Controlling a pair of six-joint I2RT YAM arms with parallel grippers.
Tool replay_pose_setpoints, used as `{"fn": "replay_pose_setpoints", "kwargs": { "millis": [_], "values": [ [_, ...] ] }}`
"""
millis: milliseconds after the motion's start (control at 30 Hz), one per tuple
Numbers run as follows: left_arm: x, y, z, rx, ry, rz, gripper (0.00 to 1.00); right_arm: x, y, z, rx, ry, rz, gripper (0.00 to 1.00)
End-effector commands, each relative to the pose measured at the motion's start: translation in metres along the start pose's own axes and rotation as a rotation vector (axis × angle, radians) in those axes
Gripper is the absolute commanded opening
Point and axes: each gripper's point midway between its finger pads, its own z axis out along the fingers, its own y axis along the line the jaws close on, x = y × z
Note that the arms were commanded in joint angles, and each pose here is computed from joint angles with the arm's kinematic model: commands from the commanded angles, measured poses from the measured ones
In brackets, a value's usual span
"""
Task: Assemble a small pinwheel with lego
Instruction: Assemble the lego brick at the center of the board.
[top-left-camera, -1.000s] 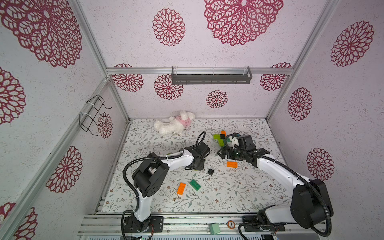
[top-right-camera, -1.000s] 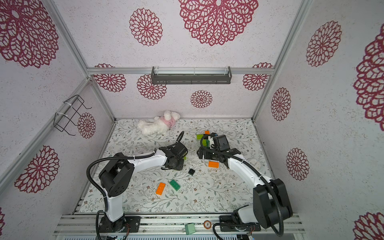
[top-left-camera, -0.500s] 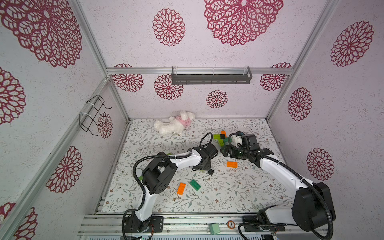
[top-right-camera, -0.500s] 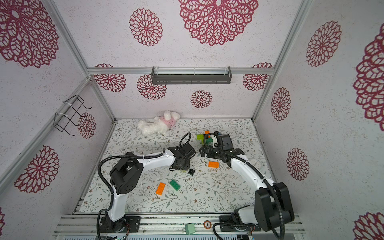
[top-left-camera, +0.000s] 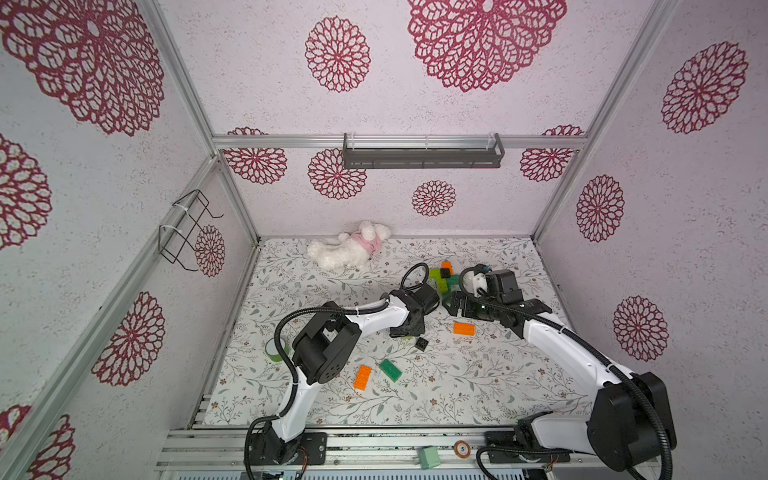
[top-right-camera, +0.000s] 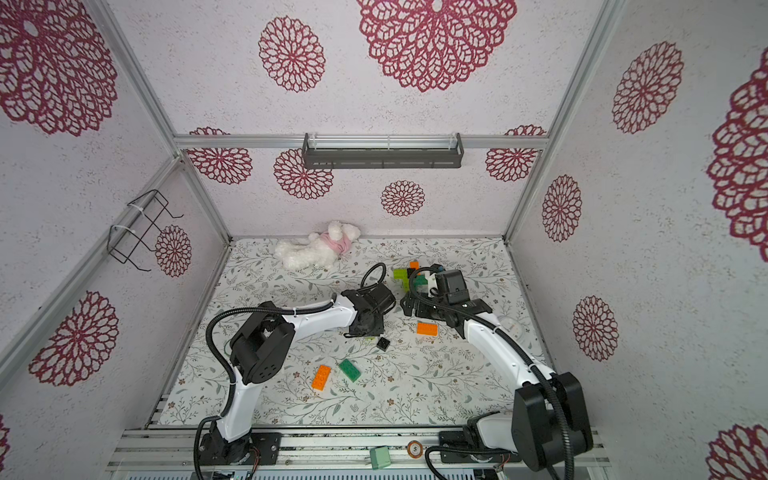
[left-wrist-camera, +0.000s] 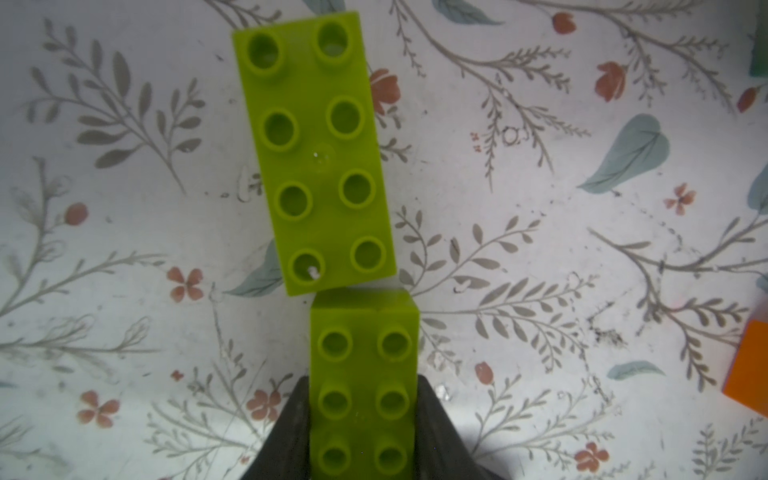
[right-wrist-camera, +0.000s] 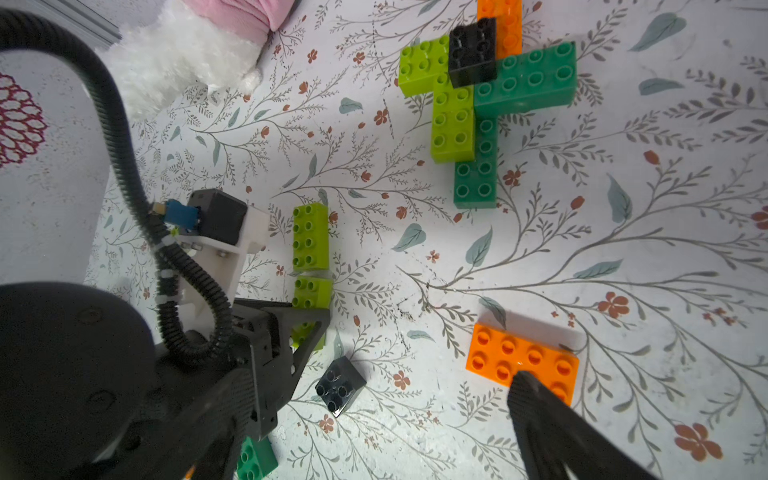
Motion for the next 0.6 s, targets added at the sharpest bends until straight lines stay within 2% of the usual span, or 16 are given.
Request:
{"fn": "replay_pose_setpoints", "kwargs": {
  "millis": [0, 567],
  "values": [
    [-0.0031, 0.0158, 0.0079, -0.052, -0.001, -0.066, 0.32, -0.0029, 0.0048, -0.0067, -0.027, -0.017, 0.001, 0.99],
    [-0.0086, 0.0138, 0.0155, -0.072, 0.005, -0.051, 0.36, 0.0004, 0.0016, -0.0019, -0.022, -0.003, -0.013, 0.99]
  ]
}}
